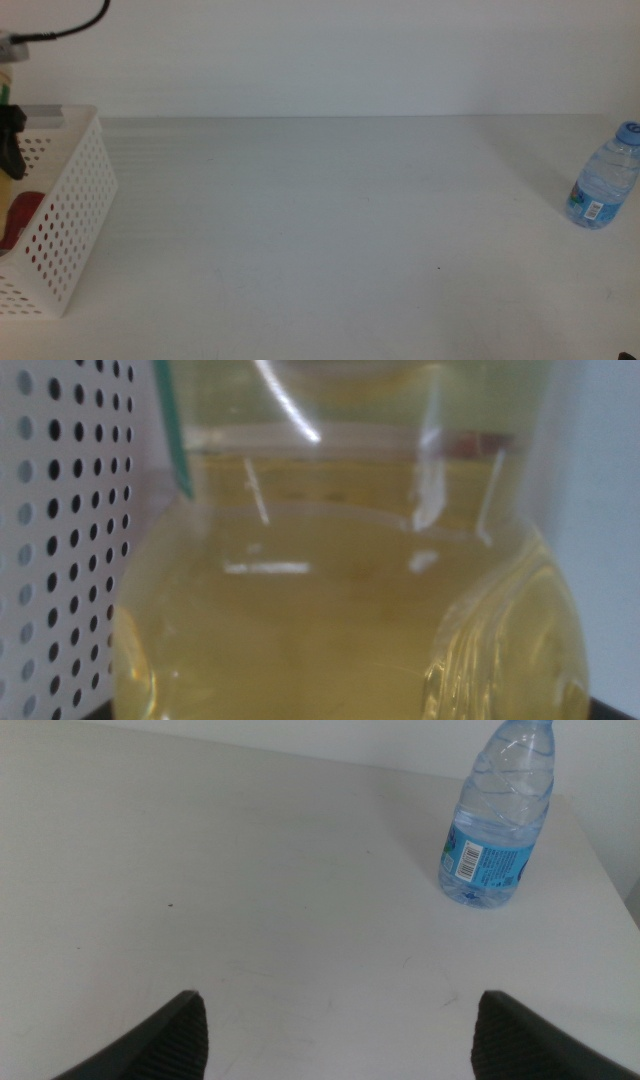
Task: Use arms to grab the bottles and put them into the dustbin to the left of the table.
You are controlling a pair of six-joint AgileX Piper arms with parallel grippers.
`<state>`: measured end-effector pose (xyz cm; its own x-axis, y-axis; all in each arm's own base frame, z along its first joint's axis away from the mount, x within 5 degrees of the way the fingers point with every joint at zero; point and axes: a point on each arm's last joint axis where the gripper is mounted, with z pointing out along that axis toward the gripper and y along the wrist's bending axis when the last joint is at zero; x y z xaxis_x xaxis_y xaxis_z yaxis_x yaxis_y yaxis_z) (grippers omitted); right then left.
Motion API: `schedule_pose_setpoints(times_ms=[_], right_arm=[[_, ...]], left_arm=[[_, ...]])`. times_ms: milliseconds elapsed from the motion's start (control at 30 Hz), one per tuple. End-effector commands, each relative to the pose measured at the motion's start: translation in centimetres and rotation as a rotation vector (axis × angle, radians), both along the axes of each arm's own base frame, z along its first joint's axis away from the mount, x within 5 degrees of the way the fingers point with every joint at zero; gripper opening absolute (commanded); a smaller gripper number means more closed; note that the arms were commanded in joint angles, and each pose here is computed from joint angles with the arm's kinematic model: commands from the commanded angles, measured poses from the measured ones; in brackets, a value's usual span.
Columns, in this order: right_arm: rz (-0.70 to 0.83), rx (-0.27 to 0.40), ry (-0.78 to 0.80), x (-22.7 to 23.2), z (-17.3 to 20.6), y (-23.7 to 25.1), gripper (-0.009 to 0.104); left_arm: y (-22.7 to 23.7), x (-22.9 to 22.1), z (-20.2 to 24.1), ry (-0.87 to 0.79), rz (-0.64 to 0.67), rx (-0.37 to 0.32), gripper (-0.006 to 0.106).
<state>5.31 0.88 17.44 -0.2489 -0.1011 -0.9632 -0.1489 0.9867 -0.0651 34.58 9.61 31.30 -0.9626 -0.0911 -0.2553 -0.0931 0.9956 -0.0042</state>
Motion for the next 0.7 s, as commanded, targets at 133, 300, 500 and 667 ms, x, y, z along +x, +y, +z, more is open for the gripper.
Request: schedule_pose_setpoints(times_ms=[133,300,500,667], right_arm=[[-0.014,0.001,-0.112,0.0,1.1,-0.1,0.077],[-0.014,0.001,-0.112,0.0,1.1,-0.1,0.077],[-0.014,0.001,-0.112,0.0,1.1,-0.1,0.077],[-0.014,0.001,-0.112,0.0,1.1,-0.1,0.077]], left_arm=[[-0.3,-0.6,1.4,0.009,-0.007,-0.003,-0.005],[0.0,-1.0,0.3,0.060,-0.009,0.027,-0.005],[0.0,-1.3,-1.2,0.095,-0.009,0.020,-0.005],[0.0,-1.0,-1.7,0.102,-0.009,0.017,-0.003]])
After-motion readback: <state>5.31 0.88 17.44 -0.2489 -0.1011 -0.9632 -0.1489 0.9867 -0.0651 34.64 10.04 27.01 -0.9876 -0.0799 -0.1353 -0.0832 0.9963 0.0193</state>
